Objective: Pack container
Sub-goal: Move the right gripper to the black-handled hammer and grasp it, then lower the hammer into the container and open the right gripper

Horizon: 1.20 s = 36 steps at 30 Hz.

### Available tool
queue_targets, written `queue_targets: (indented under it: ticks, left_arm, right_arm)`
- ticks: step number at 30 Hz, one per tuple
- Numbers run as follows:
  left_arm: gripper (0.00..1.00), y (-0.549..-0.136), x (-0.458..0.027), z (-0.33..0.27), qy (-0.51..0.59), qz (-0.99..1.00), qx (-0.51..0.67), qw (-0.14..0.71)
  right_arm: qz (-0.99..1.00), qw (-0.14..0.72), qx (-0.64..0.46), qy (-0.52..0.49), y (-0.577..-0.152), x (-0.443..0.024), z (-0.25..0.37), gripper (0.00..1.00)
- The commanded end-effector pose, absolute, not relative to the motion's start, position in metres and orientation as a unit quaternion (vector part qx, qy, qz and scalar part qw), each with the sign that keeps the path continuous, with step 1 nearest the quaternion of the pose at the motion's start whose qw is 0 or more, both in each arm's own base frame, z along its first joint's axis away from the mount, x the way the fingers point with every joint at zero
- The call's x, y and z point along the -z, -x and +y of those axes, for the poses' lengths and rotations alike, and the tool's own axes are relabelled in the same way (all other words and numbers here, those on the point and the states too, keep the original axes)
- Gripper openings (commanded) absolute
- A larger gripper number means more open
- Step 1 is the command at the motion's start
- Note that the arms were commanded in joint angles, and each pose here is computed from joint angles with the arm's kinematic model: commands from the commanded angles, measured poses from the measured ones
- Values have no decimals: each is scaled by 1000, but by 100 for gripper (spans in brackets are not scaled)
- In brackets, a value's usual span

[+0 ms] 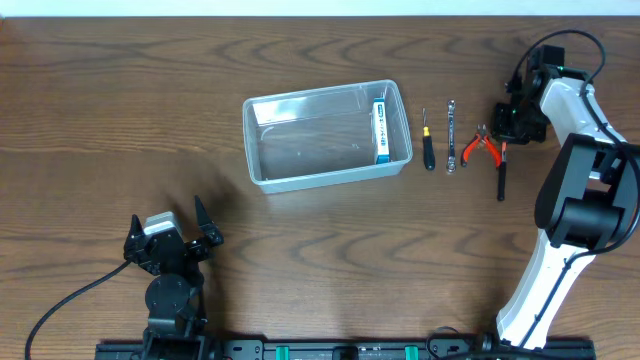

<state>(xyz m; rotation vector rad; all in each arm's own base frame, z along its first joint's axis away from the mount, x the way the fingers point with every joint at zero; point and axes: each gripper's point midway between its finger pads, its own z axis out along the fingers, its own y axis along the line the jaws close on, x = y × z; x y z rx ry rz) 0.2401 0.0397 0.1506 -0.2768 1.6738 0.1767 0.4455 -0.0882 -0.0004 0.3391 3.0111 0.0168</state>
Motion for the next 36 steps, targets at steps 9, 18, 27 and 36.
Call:
queue_targets:
  ticks: [9,18,27,36]
  left_arm:
    - [98,-238,-134,43,124,753,-90,640]
    - [98,-238,-134,43,124,753,-90,640]
    - [98,-238,-134,43,124,753,-90,640]
    - [98,-239,-134,43,124,753,-90,640]
  right_arm:
    - [970,206,-68,-106,-463,-164,-32,1]
    - [966,230,-115,13,-441,-206,113,1]
    - [808,316,-56,493,-415,-221,254,1]
    - [596,350,-73,719,-403,-199,319,1]
